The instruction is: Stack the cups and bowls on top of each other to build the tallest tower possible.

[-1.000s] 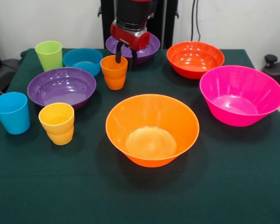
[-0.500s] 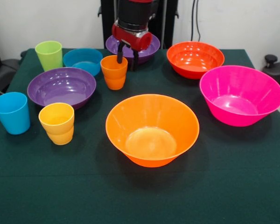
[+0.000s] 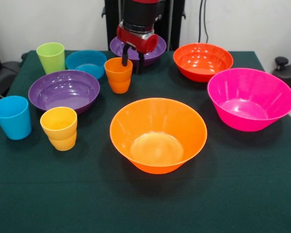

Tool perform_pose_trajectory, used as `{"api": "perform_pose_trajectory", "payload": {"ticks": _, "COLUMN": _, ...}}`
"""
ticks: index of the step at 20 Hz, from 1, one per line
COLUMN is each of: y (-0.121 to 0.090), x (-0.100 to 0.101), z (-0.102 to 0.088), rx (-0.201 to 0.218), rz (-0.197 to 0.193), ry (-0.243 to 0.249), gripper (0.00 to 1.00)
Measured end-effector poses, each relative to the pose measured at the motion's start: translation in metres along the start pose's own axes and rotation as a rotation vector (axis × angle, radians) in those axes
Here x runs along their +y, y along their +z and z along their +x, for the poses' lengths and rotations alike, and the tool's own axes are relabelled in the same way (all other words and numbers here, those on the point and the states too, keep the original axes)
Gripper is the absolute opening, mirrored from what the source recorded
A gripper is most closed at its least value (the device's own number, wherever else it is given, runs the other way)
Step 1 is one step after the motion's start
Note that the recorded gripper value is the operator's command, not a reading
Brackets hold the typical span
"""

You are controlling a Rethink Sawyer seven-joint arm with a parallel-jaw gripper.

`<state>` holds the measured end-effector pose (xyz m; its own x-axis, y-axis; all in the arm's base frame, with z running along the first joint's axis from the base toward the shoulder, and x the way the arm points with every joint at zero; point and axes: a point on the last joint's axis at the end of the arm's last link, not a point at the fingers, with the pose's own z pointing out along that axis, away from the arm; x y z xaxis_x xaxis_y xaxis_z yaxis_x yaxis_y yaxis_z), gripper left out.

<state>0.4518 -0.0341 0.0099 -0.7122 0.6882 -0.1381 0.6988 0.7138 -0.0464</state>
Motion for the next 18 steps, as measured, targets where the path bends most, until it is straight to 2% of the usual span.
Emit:
{"api": "perform_pose_trajectory", "payload": {"ticks": 10, "y": 0.003, "x": 0.001, "z": 0.003, "rx": 0.004, "rz": 0.006, "ry": -0.008, "gripper": 1.00}}
{"api": "perform_pose_trajectory", "payload": {"ticks": 18, "y": 0.015, "x": 0.000, "z": 0.016, "rx": 0.030, "rz": 0.023, "ry": -0.023, "gripper": 1.00}}
